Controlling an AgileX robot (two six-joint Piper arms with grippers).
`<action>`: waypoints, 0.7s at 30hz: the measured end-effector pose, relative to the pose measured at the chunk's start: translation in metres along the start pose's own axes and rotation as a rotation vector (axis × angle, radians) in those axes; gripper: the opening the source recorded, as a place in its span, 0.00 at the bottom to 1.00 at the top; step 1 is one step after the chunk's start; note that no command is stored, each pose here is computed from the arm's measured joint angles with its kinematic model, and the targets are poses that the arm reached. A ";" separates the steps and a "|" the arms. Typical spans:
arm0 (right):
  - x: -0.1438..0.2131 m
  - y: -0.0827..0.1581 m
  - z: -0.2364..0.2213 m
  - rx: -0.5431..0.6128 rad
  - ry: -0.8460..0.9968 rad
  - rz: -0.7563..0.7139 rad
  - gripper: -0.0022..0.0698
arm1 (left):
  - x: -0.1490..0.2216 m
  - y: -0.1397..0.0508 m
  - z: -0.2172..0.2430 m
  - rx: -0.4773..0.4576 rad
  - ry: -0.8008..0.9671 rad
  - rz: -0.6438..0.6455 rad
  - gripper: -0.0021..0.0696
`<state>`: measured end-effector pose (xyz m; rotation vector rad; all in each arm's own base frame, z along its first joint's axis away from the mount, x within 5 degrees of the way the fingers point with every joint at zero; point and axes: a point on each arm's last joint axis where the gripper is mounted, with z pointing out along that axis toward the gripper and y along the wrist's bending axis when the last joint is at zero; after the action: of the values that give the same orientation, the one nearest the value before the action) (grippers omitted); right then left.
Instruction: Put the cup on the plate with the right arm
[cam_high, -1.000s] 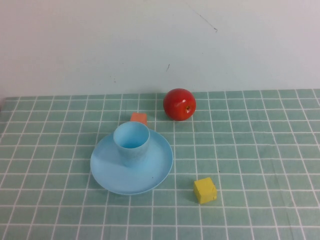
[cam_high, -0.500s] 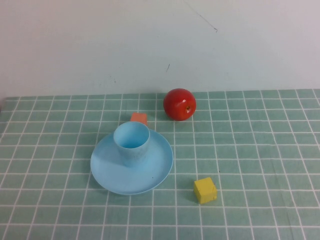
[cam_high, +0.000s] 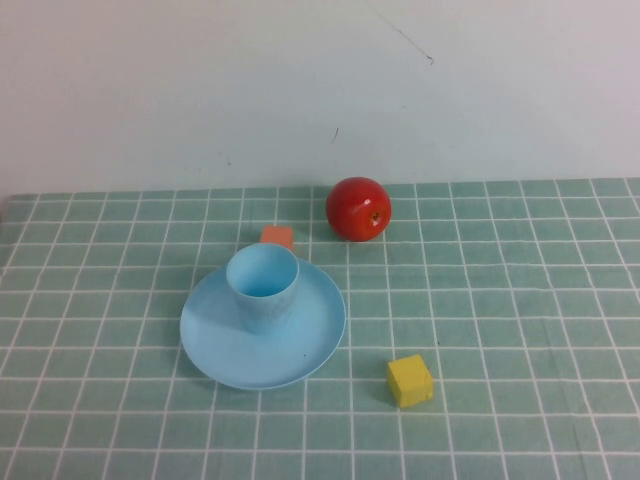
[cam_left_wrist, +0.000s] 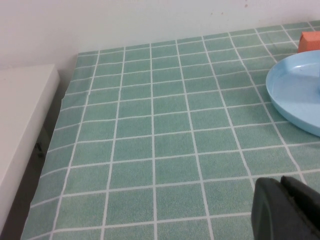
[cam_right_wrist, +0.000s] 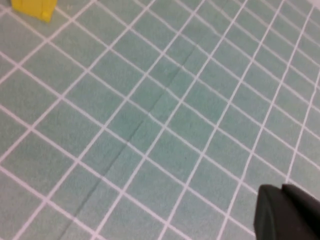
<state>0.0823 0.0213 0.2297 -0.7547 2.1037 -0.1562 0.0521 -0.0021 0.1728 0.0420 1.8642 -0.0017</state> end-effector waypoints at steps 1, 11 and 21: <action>0.006 0.001 -0.001 0.014 -0.029 0.022 0.03 | 0.000 0.000 0.000 0.000 0.000 0.000 0.02; 0.067 0.011 0.008 0.282 -0.124 0.301 0.03 | 0.000 0.000 0.000 0.000 0.000 0.000 0.02; 0.074 0.014 0.009 0.377 -0.169 0.323 0.03 | 0.000 0.000 0.000 0.000 0.000 0.000 0.03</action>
<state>0.0505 -0.0083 0.1672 -0.1938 1.9269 -0.2906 0.0521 -0.0021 0.1728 0.0420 1.8642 -0.0017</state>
